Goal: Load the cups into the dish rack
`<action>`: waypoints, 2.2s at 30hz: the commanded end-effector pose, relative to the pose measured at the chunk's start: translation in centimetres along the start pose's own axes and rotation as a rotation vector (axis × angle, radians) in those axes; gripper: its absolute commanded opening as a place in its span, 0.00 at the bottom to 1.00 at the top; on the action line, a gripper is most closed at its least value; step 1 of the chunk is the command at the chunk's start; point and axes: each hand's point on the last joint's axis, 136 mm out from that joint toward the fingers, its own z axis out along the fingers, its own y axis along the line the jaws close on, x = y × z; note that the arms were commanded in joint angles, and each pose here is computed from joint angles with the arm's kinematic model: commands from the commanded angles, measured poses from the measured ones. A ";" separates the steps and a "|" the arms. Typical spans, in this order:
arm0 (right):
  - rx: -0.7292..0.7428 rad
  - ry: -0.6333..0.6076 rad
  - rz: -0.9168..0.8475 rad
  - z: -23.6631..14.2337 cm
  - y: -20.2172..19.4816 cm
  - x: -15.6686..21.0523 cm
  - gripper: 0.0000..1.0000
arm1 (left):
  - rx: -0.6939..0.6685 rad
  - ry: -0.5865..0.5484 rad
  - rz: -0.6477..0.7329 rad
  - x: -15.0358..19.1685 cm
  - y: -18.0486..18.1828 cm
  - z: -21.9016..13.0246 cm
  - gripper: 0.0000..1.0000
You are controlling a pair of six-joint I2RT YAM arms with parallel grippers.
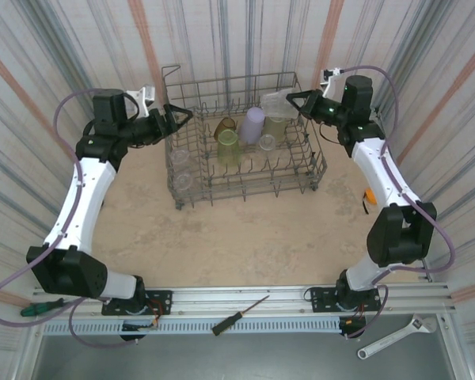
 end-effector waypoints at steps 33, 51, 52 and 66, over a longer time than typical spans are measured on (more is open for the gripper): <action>-0.595 0.096 0.054 4.5 8.1 4.5 0.00 | 0.215 0.007 -0.132 -1.7 -3.5 6.9 0.99; -0.666 0.104 0.061 5.0 9.4 5.3 0.00 | 0.274 0.032 -0.217 -0.8 -4.7 8.4 0.99; -0.667 0.107 0.059 5.1 9.4 5.4 0.00 | 0.272 0.034 -0.220 -0.8 -4.6 8.5 0.99; -0.688 0.134 0.038 4.6 10.5 5.9 0.00 | 0.288 0.044 -0.233 -0.5 -4.4 9.6 0.99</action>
